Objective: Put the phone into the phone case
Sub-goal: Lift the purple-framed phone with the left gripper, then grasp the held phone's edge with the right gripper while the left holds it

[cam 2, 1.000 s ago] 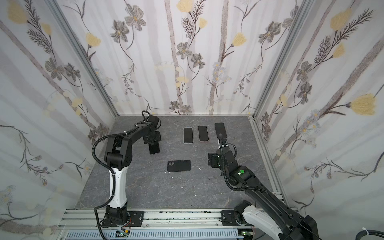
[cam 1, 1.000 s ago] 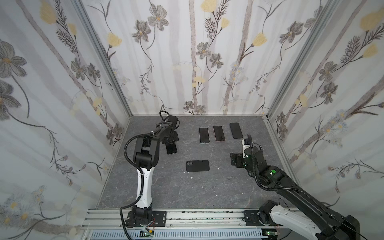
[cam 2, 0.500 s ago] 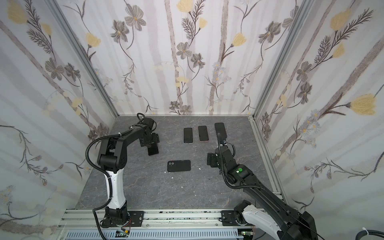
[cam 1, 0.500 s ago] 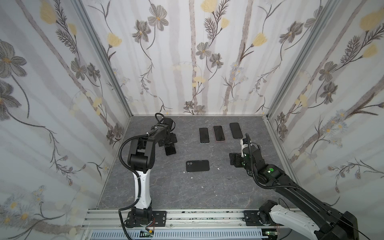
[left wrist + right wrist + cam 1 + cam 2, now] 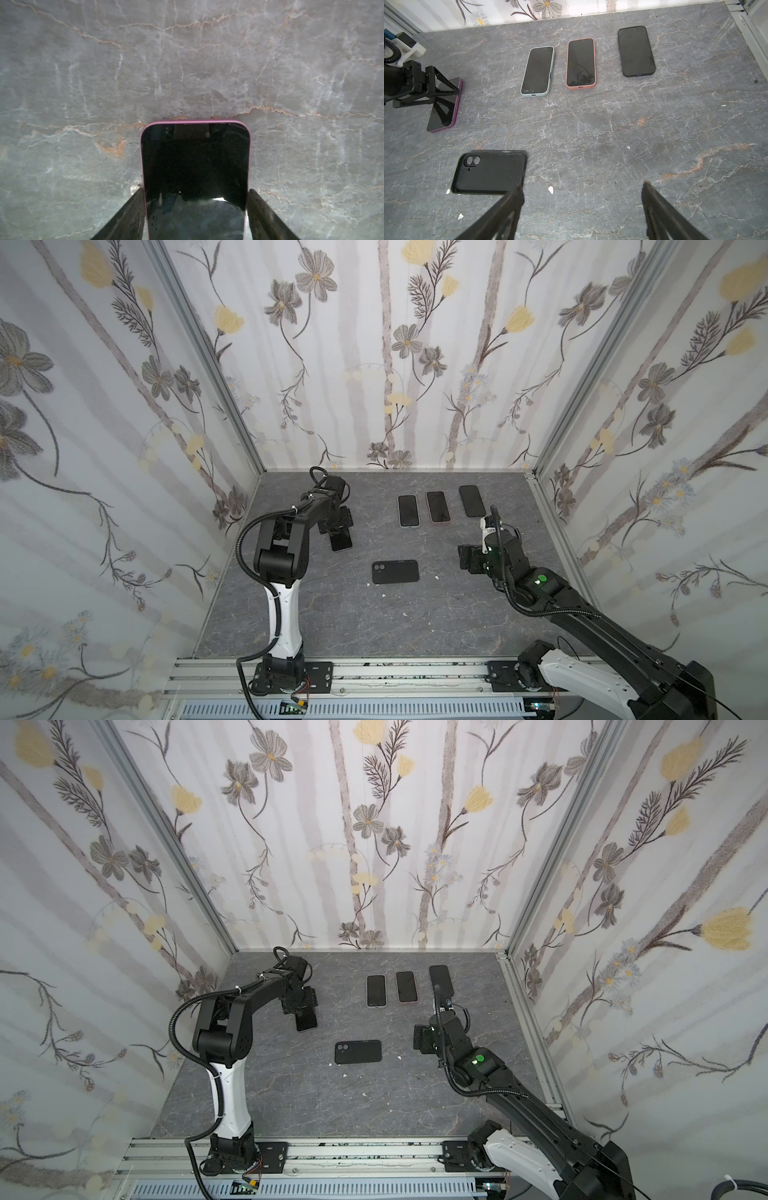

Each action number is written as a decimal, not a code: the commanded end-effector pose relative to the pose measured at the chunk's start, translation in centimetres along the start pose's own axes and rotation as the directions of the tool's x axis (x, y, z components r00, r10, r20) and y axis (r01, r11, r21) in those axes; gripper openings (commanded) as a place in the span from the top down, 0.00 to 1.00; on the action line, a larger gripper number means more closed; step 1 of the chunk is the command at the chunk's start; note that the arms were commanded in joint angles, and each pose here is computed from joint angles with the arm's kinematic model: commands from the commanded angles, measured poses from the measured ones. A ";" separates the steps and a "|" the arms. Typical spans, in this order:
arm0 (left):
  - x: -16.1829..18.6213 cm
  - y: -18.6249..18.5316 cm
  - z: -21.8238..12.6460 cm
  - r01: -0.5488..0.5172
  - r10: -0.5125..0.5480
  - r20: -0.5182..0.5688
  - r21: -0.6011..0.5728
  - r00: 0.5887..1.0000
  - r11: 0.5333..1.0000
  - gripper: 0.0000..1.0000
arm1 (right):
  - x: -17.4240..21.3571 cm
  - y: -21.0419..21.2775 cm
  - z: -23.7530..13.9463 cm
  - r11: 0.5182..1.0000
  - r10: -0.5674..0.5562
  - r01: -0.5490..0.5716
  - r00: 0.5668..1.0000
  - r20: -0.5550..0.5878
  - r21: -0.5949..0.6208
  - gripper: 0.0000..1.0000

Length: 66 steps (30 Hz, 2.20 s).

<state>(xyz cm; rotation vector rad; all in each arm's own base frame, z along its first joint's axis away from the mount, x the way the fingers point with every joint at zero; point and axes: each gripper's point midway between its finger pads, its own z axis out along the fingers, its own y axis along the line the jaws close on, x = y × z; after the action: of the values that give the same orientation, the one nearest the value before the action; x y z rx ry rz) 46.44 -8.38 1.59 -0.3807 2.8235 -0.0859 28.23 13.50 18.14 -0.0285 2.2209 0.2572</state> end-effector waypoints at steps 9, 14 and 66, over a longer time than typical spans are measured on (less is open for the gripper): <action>4.1 1.8 1.9 -0.074 0.061 -0.176 -0.070 0.982 0.995 0.25 | -0.5 0.6 0.3 1.000 0.003 -0.003 1.000 0.002 -0.014 0.13; 5.1 1.6 2.5 -0.088 0.075 -0.219 -0.049 0.973 0.995 0.25 | -0.4 0.7 0.5 1.000 -0.001 0.001 1.000 -0.010 -0.014 0.13; 0.3 -0.4 -7.3 -0.016 0.016 -0.088 0.003 0.996 1.000 0.62 | 1.6 20.6 1.5 0.801 0.313 -0.254 0.950 0.018 -0.543 0.15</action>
<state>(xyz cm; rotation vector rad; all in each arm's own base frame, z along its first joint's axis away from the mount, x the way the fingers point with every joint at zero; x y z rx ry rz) 44.30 -8.30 7.30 -0.3347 2.9209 -0.0629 25.02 31.92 15.35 -0.1317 2.1687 0.8242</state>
